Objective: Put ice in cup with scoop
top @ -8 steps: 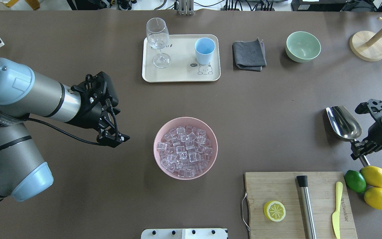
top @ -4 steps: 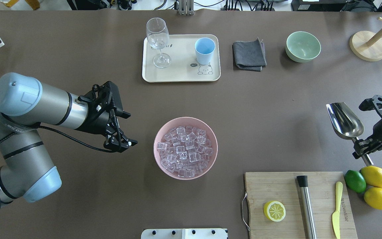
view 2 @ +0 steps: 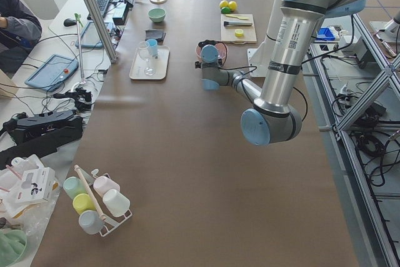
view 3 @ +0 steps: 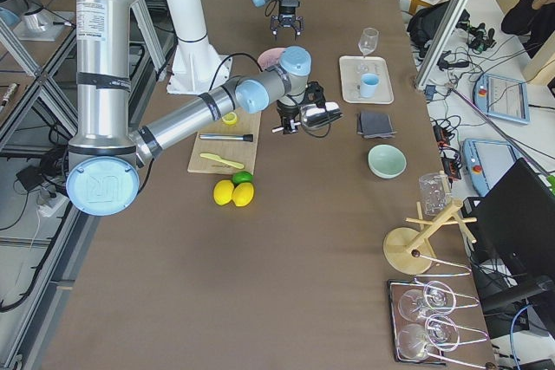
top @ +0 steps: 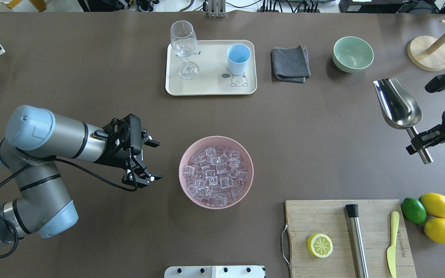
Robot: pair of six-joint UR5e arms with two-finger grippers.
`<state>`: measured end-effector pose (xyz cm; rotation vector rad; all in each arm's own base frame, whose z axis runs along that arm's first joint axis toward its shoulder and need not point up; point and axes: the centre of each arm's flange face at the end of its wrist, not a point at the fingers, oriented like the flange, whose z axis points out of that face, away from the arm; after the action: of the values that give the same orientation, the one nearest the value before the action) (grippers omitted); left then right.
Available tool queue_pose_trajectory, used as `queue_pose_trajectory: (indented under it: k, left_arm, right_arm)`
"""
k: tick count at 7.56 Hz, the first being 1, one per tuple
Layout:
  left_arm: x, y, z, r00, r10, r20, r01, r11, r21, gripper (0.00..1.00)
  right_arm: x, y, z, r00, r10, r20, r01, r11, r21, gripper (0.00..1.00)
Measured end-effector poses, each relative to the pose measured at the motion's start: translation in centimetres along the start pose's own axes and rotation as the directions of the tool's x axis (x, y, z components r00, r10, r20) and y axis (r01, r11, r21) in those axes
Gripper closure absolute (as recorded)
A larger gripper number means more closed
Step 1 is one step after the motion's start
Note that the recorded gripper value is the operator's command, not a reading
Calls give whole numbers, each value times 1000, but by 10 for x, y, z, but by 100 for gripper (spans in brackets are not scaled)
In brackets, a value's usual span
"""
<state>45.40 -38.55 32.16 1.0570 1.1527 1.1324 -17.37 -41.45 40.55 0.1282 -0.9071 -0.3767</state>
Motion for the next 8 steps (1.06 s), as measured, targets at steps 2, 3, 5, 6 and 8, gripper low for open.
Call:
queue_pose_trajectory:
  k: [2,3,5,6,8]
  left_arm:
    - [-6,13,22,1000,29,8,-29,998,48,2]
    - [-9,17,34,999,40,21,-41,997,70,2]
    - [-6,23,57,997,64,33,-68,990,121,2]
    - [-4,28,64,997,76,31,-80,986,144,2]
    - [6,41,74,990,142,22,-144,973,178,2]
  right_arm:
    - [-41,-9,-16,978,-203,-50,202,979,-9,100]
    - [-74,-15,-26,934,-336,-119,330,942,-64,100]
    - [-124,-21,-31,774,-601,-196,566,797,-208,100]
    - [-146,-31,-25,693,-695,-195,640,716,-279,100]
    - [-180,-58,-18,594,-791,-145,703,598,-385,100]
